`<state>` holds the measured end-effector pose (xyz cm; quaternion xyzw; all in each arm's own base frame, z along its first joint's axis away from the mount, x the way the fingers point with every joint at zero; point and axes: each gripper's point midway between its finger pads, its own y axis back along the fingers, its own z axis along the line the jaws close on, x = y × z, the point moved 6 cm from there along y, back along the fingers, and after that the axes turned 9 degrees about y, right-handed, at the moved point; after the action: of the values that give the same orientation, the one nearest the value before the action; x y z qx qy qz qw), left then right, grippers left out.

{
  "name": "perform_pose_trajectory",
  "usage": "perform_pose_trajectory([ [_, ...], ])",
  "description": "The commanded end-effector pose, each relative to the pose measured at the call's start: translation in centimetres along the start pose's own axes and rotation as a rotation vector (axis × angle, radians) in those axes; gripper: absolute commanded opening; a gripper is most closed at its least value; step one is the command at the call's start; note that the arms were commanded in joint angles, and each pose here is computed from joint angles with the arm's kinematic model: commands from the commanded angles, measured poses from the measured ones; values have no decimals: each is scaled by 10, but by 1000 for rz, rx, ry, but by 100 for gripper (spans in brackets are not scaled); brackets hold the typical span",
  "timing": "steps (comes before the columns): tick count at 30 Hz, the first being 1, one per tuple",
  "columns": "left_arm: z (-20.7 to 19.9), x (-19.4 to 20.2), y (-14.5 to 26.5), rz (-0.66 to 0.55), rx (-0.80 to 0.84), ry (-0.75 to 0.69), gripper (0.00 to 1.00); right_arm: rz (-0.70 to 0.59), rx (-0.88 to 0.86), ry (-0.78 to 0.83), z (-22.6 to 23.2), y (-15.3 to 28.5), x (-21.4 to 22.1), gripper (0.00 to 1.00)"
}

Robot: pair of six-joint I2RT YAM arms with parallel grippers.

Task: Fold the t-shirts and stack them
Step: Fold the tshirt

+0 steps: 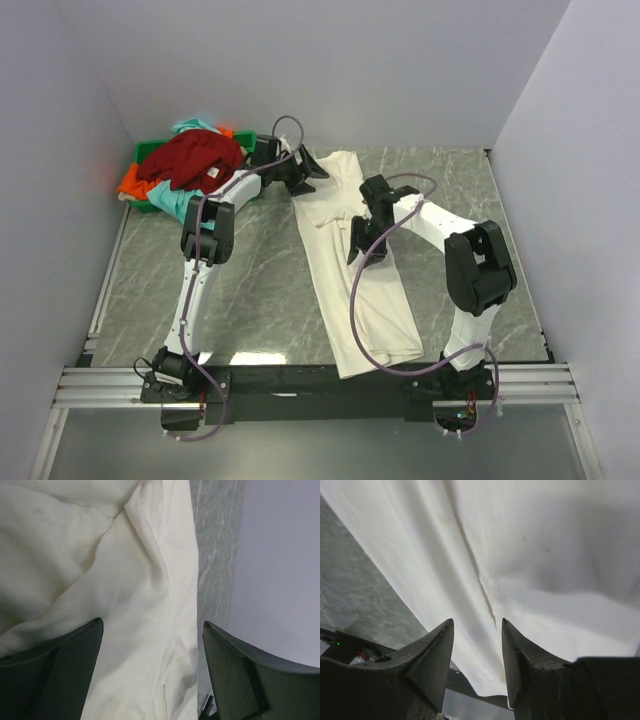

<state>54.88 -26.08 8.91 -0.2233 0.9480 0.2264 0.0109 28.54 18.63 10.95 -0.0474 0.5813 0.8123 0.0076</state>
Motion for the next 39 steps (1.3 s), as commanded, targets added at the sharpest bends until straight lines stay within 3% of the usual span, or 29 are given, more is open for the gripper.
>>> perform_pose_trajectory([
  [1,-40,-17,27,-82,11,-91,88,-54,53,53,1,26,-9,50],
  [4,-62,-12,45,-110,16,-120,86,-49,85,65,-5,28,-1,50],
  [17,-23,46,17,-38,-178,-22,84,45,87,73,-28,-12,31,50],
  [23,-1,45,4,-33,-209,22,84,85,72,73,-29,-27,30,50],
  [31,36,25,0,-145,-289,70,84,120,-21,52,-16,-44,18,50],
  [39,43,-4,-11,-217,-244,46,85,109,-76,46,4,-50,-8,50],
])
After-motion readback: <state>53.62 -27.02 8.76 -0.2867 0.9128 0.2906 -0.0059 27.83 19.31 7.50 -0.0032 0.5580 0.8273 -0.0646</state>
